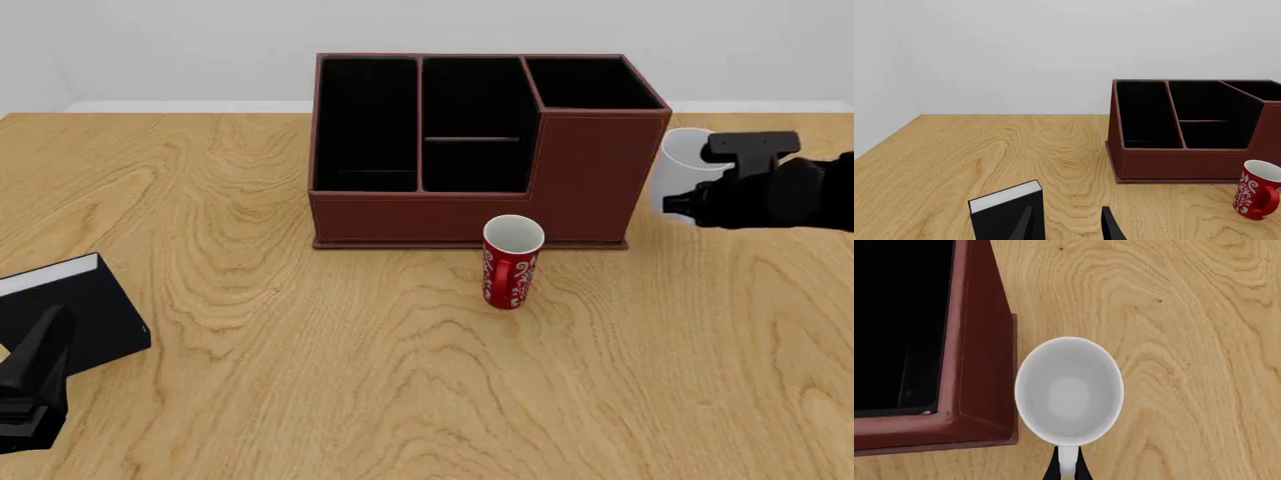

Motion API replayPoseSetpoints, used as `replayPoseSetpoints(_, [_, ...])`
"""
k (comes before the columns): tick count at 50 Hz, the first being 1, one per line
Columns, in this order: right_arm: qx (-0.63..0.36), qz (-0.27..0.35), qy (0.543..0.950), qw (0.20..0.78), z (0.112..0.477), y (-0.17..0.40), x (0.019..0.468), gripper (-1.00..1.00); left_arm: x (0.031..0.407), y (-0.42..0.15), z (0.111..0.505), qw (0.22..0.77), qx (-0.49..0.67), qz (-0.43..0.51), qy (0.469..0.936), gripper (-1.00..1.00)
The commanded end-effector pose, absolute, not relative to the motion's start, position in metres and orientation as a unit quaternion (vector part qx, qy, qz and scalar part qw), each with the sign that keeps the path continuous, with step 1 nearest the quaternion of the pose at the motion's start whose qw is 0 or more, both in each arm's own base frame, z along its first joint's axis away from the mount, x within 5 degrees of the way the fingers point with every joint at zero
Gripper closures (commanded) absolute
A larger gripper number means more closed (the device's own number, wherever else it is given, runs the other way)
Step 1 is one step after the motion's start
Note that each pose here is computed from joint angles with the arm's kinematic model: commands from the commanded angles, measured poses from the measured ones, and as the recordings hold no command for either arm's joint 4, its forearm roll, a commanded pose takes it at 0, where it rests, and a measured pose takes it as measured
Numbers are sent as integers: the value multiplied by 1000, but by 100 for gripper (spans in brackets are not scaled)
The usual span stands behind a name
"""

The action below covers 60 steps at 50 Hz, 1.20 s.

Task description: Pick up the white mug and place it to the right of the caddy.

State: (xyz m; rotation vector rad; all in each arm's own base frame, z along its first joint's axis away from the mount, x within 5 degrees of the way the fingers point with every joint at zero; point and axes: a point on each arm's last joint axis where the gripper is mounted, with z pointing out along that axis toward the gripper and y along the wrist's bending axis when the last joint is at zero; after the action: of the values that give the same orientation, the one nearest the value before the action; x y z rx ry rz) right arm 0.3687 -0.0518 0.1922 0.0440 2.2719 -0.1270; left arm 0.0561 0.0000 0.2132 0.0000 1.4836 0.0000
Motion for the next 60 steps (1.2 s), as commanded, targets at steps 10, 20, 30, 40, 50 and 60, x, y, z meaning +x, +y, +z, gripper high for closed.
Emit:
replayPoseSetpoints(10, [22,-47,906,421,189,-51,371,100,56,0,213,737,0,0,676,-100])
replayPoseSetpoints(20, [24,-46,908,416,185,-51,371,100,56,0,213,737,0,0,676,-100])
replayPoseSetpoints(30, [23,-49,910,412,178,-54,372,100,56,0,213,737,0,0,676,-100])
replayPoseSetpoints(40, [24,-48,911,408,172,-53,373,100,56,0,213,737,0,0,676,-100])
replayPoseSetpoints(50, [24,-44,913,406,167,-50,374,100,56,0,213,737,0,0,676,-100])
replayPoseSetpoints(60, [24,-45,913,404,165,-52,373,100,56,0,213,737,0,0,676,-100])
